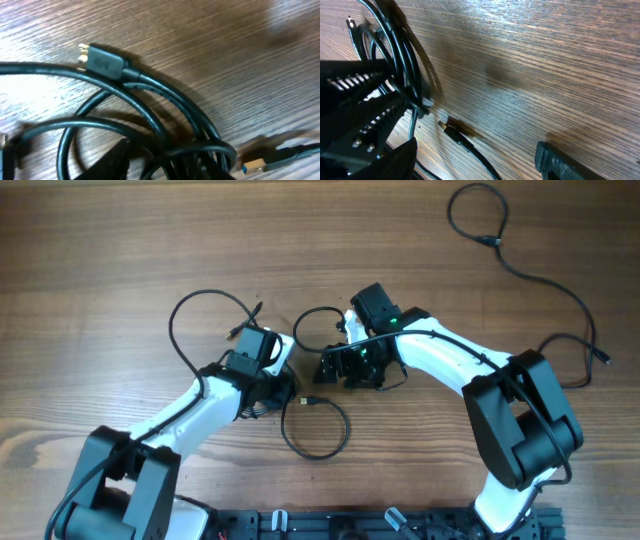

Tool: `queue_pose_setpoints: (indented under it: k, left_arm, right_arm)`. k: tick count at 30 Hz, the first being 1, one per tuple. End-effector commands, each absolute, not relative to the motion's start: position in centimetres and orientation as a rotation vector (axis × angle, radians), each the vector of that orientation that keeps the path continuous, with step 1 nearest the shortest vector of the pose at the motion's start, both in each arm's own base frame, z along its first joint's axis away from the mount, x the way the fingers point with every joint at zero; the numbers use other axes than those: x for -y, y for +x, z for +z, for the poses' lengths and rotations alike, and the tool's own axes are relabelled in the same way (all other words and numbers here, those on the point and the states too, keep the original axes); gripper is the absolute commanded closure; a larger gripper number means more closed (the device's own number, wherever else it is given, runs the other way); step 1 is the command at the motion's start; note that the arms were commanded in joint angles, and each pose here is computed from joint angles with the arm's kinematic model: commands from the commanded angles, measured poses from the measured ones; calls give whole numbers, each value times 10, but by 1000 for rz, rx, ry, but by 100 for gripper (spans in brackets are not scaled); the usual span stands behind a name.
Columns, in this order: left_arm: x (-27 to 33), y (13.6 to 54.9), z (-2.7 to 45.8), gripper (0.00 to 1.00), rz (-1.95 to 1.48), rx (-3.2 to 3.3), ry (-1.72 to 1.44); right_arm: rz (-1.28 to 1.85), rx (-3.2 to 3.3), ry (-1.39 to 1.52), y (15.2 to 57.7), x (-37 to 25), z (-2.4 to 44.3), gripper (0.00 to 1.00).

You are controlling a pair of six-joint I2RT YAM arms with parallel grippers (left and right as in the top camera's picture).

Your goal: Untangle cables

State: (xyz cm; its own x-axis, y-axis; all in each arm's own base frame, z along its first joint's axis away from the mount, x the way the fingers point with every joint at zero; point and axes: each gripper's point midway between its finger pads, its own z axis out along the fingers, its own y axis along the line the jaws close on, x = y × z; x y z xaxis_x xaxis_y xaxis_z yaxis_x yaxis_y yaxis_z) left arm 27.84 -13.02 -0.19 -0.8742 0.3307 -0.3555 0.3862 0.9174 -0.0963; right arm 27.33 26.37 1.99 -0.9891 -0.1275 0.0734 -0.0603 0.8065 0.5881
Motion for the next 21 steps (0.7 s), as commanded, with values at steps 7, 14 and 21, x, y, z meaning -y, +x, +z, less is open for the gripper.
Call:
queue_pose_setpoints:
  k: [7,14,21]
  left_arm:
    - [131,284,-5,79,-222,-2716,556]
    - [134,291,16,54,-236,-2645,546]
    - [136,296,18,51,-239,-2622,543]
  right_arm:
    - [-998,2893,235,278,-268,33,22]
    - [-996,2892,238,277,-268,33,21]
    - [-996,2892,238,277,-268,33,21]
